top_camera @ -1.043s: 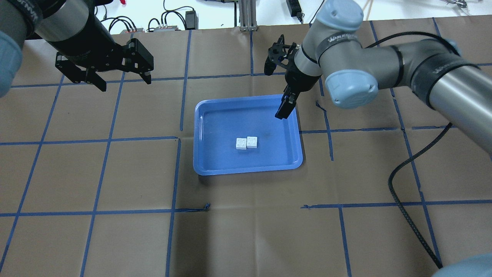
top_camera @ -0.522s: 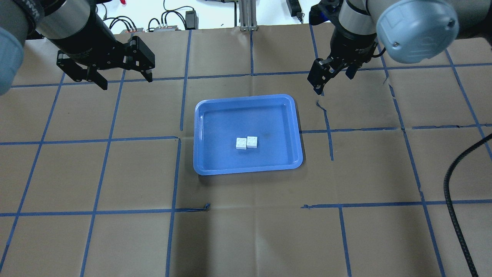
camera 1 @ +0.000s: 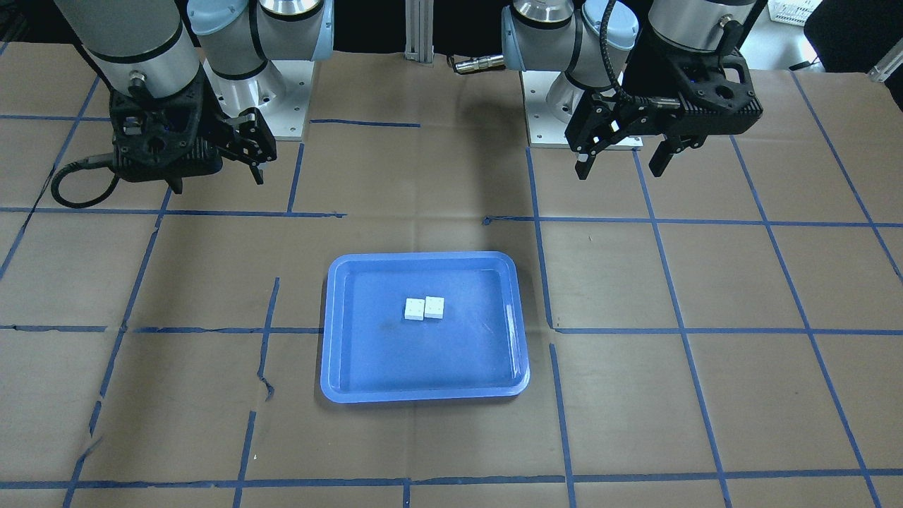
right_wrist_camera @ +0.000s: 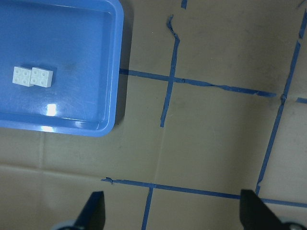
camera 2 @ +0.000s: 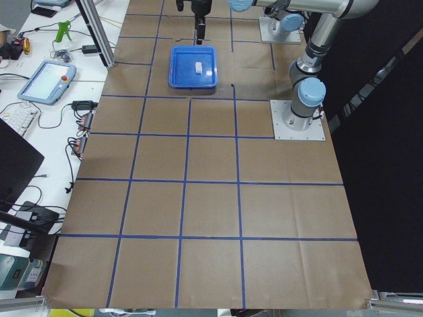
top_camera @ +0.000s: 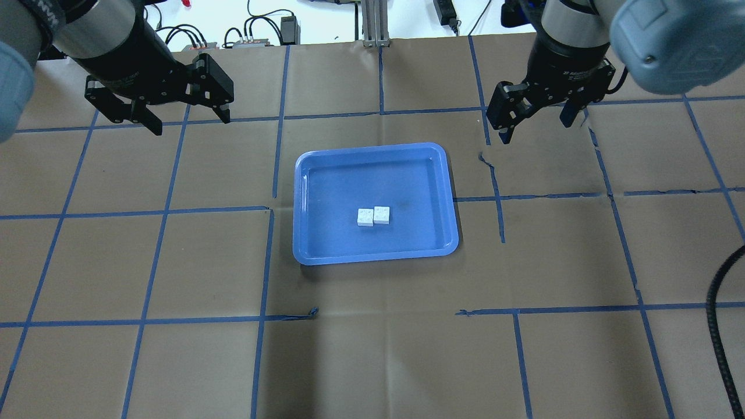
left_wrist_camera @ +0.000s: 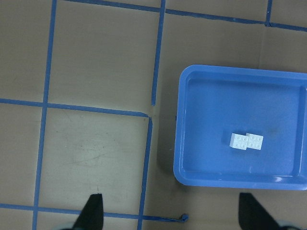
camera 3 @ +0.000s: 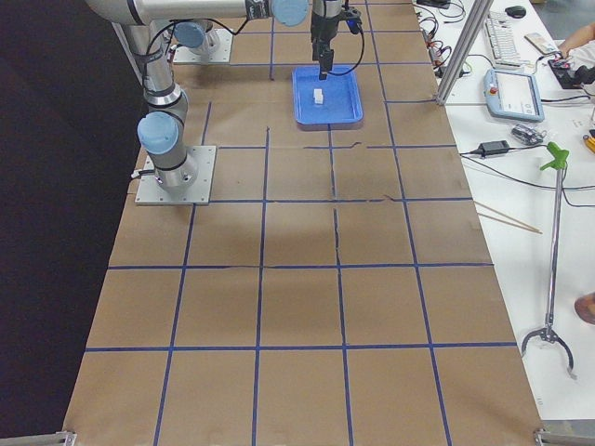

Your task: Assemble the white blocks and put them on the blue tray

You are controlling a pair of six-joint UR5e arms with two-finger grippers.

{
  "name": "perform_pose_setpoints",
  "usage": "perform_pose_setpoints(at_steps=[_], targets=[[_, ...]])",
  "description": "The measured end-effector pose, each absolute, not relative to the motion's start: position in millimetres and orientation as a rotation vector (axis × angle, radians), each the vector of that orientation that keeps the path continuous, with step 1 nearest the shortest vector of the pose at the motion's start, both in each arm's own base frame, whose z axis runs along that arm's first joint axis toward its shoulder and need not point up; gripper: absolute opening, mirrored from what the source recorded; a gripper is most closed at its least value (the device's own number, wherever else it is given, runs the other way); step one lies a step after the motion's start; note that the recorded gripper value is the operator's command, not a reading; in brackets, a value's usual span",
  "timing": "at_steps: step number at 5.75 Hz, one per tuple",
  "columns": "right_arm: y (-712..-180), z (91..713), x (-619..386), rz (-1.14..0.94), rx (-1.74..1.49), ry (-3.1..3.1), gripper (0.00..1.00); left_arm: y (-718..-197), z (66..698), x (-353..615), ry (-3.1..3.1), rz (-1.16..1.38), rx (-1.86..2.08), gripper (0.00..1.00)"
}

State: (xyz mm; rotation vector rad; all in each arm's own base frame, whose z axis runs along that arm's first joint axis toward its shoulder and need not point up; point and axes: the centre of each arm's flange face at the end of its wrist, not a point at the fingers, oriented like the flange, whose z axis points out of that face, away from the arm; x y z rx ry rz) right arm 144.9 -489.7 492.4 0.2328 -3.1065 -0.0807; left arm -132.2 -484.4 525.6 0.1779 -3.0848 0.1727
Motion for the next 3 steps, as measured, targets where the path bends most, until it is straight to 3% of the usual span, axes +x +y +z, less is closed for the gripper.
perform_pose_setpoints(at_steps=[3], targets=[[-484, 499, 125, -0.079, 0.149, -3.117, 1.0, -484, 521, -131, -3.087, 0.16, 0.171, 0.99]])
